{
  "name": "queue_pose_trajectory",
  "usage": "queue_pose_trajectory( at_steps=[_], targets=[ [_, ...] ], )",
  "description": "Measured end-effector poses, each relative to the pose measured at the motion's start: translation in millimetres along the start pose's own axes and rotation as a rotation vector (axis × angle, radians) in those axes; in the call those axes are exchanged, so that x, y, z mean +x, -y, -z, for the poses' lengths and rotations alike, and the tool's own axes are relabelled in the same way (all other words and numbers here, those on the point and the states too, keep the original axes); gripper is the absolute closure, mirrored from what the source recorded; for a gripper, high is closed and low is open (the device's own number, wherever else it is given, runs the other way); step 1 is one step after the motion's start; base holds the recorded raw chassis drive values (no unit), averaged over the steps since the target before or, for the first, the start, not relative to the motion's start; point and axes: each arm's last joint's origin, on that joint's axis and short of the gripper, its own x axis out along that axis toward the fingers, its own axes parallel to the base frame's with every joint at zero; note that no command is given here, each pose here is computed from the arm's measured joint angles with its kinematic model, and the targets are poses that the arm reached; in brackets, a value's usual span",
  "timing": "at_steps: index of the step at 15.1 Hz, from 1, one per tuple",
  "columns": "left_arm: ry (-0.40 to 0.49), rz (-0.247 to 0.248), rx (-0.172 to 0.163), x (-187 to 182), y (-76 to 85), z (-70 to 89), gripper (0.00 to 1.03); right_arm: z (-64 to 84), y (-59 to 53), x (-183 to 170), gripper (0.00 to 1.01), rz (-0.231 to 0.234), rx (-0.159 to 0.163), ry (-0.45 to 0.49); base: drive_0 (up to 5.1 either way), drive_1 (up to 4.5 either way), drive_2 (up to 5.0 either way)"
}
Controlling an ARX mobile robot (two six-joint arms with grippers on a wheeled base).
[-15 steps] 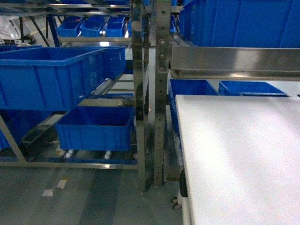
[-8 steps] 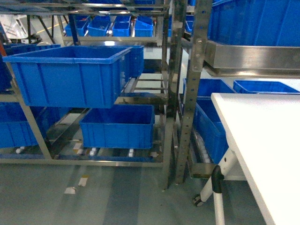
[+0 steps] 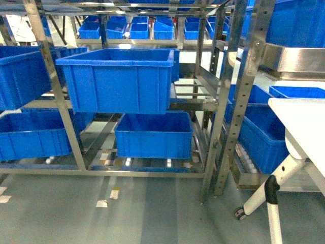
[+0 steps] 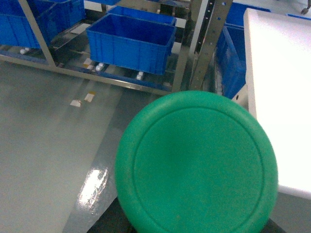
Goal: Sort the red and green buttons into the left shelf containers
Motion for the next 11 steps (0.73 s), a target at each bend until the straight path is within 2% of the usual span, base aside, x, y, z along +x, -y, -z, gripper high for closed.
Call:
queue_pose_trajectory(
  at_steps=[8, 9, 11],
  targets=[
    [0.003, 0.000, -0.001, -0.4, -0.1, -0.3, 0.77, -0.4, -0.1, 0.0, 0.75, -0.004, -0.001, 0.004, -4.9, 1.52, 3.2],
    [0.004, -0.018, -0.005, 0.0, -1.6, -0.4, 0.77, -0.1, -0.2, 0.0, 0.75, -0.005, -0.001, 0.002, -4.9, 1.52, 3.2],
    [0.005, 0.003, -0.001, -0.3, 0.3, -0.4, 0.77, 0.0, -0.2, 0.0, 0.75, -0.004, 0.000, 0.000, -4.9, 1.52, 3.2]
  ],
)
